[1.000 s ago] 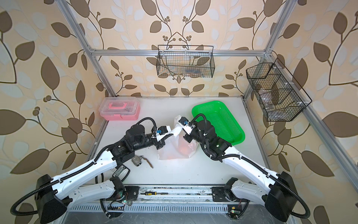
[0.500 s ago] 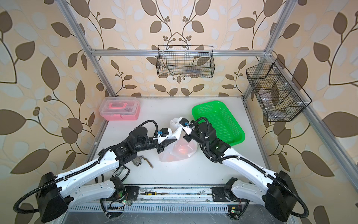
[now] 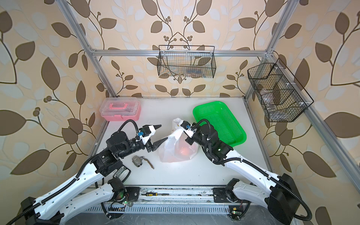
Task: Place the oranges into plastic bags & tie knots
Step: Tie the plastic bag at the center of the board.
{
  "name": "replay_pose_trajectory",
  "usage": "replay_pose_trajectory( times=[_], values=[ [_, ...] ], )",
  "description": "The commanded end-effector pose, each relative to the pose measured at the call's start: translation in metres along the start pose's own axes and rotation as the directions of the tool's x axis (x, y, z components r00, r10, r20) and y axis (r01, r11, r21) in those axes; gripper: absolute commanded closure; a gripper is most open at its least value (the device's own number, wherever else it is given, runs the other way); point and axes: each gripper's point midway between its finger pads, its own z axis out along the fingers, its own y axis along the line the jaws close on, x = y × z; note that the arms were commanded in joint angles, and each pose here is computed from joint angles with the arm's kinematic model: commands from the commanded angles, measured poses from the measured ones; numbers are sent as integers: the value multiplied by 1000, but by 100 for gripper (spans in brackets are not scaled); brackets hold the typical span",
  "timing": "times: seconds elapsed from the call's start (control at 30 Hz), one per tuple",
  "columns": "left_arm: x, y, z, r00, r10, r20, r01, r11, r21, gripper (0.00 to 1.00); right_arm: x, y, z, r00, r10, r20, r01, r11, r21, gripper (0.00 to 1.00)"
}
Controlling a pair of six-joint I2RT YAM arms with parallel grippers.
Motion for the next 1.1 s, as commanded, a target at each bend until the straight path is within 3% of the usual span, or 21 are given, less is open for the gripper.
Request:
replay_pose_trajectory(
  times=[0.0,0.13,0.3,0.53,0.77,1.07],
  values=[
    [-27,49,3,998,-38,45,45,987,-154,35,-2,5,-3,1000,-19,9,19,999,-26,100],
    [-6,81,36,999,-43,-16,40,990,-136,36,1,8,2,1000,-9,-17,8,998,-55,100],
    [9,65,86,997,81,-4,-80,992,102,34,-1,8,6,999,9,-46,-13,997,-78,100],
    [47,71,139,997,80,-22,-69,945,319,41,-8,0,3,997,63,-34,-66,994,-86,100],
    [47,57,140,991,109,79,-131,909,396,36,-7,-2,1,996,72,-56,-77,993,-95,100],
    [54,30,126,990,96,103,-136,842,522,37,-6,-13,-5,994,96,-57,-100,993,-65,100]
  ],
)
